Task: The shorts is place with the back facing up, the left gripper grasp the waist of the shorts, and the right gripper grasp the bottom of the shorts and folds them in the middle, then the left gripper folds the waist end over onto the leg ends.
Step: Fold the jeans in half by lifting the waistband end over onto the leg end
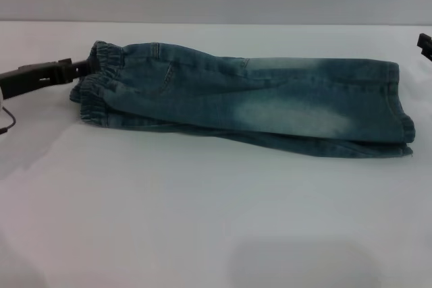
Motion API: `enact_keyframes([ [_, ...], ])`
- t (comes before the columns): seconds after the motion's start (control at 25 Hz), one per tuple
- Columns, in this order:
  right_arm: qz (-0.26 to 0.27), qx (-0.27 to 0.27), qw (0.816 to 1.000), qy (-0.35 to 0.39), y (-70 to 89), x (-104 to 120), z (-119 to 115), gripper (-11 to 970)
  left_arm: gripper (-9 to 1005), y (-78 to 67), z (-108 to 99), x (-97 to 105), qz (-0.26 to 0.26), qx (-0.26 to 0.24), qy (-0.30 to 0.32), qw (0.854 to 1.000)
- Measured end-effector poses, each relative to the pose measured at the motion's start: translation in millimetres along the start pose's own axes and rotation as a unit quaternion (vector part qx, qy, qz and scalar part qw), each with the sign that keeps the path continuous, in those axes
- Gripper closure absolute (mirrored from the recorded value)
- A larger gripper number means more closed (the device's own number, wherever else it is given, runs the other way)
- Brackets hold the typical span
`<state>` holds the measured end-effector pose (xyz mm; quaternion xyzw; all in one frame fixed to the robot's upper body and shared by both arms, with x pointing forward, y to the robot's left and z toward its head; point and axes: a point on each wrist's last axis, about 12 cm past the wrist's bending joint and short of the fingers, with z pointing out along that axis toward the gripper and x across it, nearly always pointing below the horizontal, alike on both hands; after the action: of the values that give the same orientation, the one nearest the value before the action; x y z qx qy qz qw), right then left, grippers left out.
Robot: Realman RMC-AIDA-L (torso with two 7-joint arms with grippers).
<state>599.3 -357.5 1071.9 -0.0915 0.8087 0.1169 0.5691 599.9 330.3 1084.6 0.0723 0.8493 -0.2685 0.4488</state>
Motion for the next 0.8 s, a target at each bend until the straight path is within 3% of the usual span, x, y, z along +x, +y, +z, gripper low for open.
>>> enact_keyframes([
  [0.32,-0.001,-0.005,1.0,-0.003,2.0,-2,2,560,274,5.9,-8,15,0.06,-0.009,0.013,0.998],
  [0.56,0.005,-0.008,1.0,-0.002,5.2,2,1,559,273,16.0,-20,25,0.081,-0.027,0.018,0.996],
  [0.8,0.007,-0.008,1.0,-0.002,5.2,3,0,559,274,16.7,-19,31,0.087,-0.036,0.022,0.995],
])
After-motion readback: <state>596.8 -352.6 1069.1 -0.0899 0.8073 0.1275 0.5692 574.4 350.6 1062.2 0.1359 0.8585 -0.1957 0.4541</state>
